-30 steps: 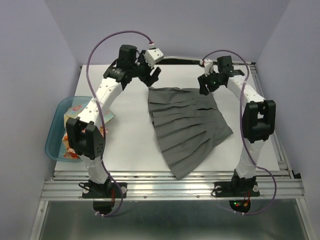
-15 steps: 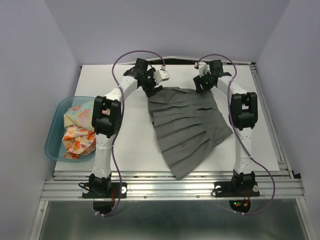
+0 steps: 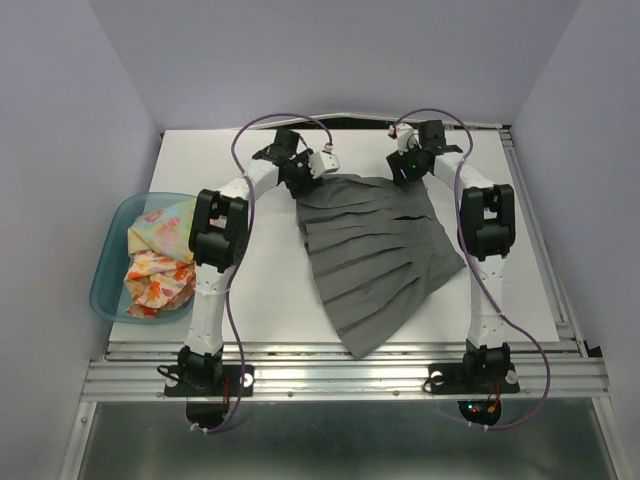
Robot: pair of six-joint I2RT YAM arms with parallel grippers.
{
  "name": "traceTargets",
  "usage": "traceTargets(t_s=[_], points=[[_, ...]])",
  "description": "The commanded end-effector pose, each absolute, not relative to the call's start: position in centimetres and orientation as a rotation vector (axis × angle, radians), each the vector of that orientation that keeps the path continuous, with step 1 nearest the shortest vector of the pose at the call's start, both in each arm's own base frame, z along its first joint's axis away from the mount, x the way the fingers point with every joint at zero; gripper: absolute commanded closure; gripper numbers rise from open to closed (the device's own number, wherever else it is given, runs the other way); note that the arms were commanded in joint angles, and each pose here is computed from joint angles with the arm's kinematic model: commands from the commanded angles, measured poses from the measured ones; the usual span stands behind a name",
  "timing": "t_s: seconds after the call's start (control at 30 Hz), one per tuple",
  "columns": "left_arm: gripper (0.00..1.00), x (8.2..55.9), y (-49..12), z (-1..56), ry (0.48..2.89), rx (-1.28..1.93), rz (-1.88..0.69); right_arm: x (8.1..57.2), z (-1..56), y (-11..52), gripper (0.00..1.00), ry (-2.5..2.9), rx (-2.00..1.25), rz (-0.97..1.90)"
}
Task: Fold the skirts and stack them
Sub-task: Flatten the skirt out
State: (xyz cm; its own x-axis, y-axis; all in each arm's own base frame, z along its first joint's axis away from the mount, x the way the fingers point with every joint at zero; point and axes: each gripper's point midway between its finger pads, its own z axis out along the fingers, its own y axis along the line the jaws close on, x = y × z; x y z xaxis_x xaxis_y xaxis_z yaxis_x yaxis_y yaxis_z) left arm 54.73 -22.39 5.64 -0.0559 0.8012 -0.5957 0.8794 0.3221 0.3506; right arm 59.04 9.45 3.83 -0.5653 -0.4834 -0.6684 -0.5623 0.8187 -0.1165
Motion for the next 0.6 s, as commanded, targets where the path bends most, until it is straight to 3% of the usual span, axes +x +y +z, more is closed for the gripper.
traceTargets(t_s=[0.0, 0.03, 0.1, 0.17, 0.47, 0.57], points=[[0.36, 55.3, -22.7, 8.4, 1.777, 1.5, -0.103, 59.2, 2.4, 8.3, 0.35, 2.303, -0.745, 0.095], [0.54, 55.7, -22.5, 8.5, 1.792, 1.482, -0.087, 59.5, 2.6, 8.1, 0.35, 2.301, -0.733, 0.072], [0.72, 56.0, -22.1, 9.1, 1.82, 1.434, -0.061, 59.7, 2.6, 7.8, 0.35, 2.306, -0.72, 0.056], [1.0, 56.7, -20.1, 10.4, 1.855, 1.351, 0.067, 59.7, 2.4, 7.4, 0.36, 2.316, -0.711, 0.03], [1.0, 57.6, -13.6, 21.0, 1.749, 0.97, 0.386, 59.1, 1.9, 5.9, 0.37, 2.362, -0.651, -0.025], [1.0, 55.2, -15.8, 19.1, 1.74, 1.139, 0.295, 59.2, 2.4, 6.3, 0.36, 2.357, -0.633, -0.001]])
